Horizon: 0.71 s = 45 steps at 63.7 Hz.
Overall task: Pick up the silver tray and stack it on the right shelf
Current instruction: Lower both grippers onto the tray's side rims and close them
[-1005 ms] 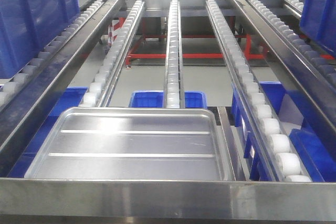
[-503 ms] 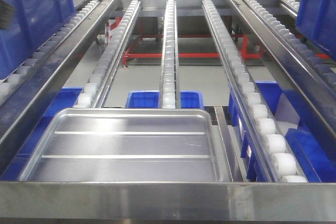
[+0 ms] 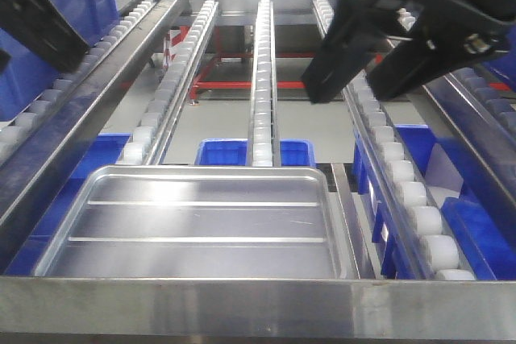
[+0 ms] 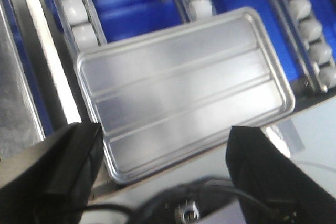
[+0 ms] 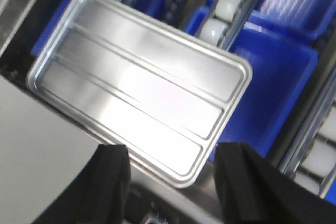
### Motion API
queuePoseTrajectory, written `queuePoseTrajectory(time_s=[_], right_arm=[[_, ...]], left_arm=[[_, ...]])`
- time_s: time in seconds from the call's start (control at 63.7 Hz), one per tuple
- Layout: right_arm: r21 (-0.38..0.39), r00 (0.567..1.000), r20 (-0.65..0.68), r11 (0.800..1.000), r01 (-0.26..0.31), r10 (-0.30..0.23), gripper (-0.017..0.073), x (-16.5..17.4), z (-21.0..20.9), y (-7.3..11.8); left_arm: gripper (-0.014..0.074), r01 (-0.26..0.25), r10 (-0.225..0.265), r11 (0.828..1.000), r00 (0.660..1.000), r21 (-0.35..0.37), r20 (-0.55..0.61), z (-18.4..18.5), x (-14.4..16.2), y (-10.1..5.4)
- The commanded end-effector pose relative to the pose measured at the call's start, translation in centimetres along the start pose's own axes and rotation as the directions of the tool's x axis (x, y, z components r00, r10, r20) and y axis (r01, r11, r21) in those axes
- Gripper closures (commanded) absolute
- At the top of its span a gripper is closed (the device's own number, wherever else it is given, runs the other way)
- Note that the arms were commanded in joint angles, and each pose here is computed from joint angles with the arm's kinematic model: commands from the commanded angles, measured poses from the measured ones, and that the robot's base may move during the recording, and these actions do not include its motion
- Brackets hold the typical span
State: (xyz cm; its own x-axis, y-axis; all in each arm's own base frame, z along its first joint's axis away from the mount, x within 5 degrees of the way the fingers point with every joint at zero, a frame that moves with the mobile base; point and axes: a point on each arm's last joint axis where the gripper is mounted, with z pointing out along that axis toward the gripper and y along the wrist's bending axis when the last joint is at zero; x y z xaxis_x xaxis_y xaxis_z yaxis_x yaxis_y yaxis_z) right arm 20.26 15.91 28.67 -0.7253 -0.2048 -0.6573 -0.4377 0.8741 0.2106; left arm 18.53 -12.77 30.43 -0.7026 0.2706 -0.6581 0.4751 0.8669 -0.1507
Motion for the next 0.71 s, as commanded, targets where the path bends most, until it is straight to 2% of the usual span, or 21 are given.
queuePoseTrajectory(time_s=[0.0, 0.063, 0.126, 0.189, 0.267, 0.408, 0.487, 0.566, 0.691], right_arm=[[0.01, 0.997, 0.011, 0.997, -0.073, 0.073, 0.0093, -2.2, -0.4, 0.0], [0.046, 0.991, -0.026, 0.991, -0.129, 0.13, 0.0093, -2.7, 0.3, -0.8], [0.08, 0.983, -0.042, 0.982, -0.172, 0.176, 0.0093, -3.0, 1.1, -1.8], [0.107, 0.974, -0.053, 0.971, -0.213, 0.22, 0.0093, -3.0, 1.9, -2.7], [0.133, 0.966, -0.078, 0.963, -0.234, 0.246, 0.0093, -2.8, 3.0, -3.4], [0.146, 0.961, -0.113, 0.961, -0.234, 0.252, 0.0093, -2.5, 4.8, -3.6], [0.149, 0.959, -0.122, 0.96, -0.237, 0.256, 0.0093, -2.3, 5.7, -3.7], [0.151, 0.957, -0.128, 0.958, -0.242, 0.262, 0.0093, -2.2, 6.5, -3.8], [0.152, 0.952, -0.139, 0.955, -0.253, 0.274, 0.0093, -2.3, 7.5, -3.9]], left_arm=[[0.0205, 0.04, -0.04, 0.999, 0.999, -0.009, -0.014, 0.1, -2.1, -0.3], [0.0206, 0.076, -0.081, 0.994, 0.994, -0.079, -0.073, 1.3, -2.7, 0.2], [0.0206, 0.126, -0.146, 0.979, 0.982, -0.158, -0.118, 2.8, -3.1, 0.7], [0.0206, 0.147, -0.176, 0.969, 0.975, -0.201, -0.133, 4.1, -3.3, 1.1], [0.0206, 0.157, -0.191, 0.966, 0.969, -0.204, -0.16, 5.7, -3.2, 1.1], [0.0206, 0.17, -0.215, 0.963, 0.952, -0.211, -0.216, 8.2, -2.7, 1.1], [0.0206, 0.206, -0.256, 0.952, 0.941, -0.225, -0.22, 9.2, -2.6, 1.3], [0.0206, 0.224, -0.275, 0.947, 0.936, -0.23, -0.221, 10.3, -2.4, 1.3], [0.0206, 0.222, -0.277, 0.946, 0.932, -0.235, -0.232, 11.3, -2.2, 1.4]])
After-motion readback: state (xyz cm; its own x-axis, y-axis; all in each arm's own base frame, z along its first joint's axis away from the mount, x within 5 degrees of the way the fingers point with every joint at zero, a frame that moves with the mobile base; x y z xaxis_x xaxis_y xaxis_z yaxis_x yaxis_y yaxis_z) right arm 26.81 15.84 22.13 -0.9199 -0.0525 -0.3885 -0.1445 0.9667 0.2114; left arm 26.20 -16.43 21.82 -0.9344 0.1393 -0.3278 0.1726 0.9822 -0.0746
